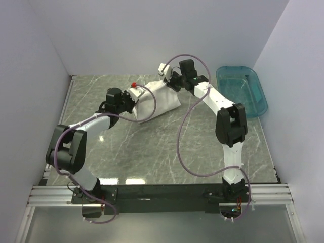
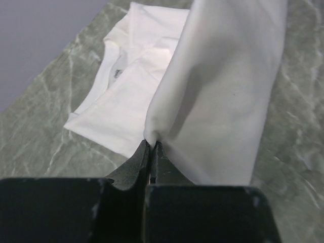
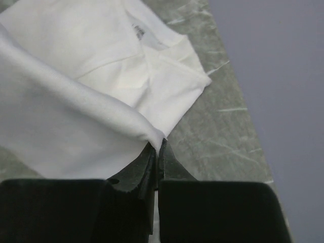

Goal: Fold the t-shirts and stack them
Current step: Fold the tshirt

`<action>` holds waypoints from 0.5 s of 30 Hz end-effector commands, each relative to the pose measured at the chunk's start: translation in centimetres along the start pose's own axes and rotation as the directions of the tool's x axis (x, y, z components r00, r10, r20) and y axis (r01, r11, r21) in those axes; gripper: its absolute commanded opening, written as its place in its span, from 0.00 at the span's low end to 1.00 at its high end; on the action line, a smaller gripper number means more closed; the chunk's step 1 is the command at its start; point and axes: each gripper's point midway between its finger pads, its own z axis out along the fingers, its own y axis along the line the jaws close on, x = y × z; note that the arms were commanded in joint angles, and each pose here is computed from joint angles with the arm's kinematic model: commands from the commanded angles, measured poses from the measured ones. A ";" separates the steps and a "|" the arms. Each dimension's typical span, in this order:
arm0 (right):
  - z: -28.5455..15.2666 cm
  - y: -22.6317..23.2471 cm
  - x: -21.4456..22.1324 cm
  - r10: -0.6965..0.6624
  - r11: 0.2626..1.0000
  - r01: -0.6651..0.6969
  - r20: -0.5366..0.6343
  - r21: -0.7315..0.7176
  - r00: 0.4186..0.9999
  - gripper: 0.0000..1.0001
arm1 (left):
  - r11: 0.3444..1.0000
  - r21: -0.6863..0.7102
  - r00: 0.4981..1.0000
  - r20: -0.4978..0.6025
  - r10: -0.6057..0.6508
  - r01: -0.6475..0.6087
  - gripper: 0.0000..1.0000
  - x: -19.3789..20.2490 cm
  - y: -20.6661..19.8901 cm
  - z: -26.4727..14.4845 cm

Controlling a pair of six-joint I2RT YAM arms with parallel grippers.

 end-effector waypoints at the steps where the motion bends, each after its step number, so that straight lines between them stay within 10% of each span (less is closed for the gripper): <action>1: 1.4 -3.6 -3.3 0.041 0.987 -0.053 0.081 0.150 0.996 0.00 | 0.991 -0.131 0.991 0.131 0.003 0.014 0.00 -3.9 4.4 0.7; 15: 7.0 -7.9 -5.6 -0.065 0.826 -0.047 0.177 0.561 0.982 0.00 | 0.896 -0.444 0.994 0.108 0.023 0.028 0.00 -2.3 12.2 1.9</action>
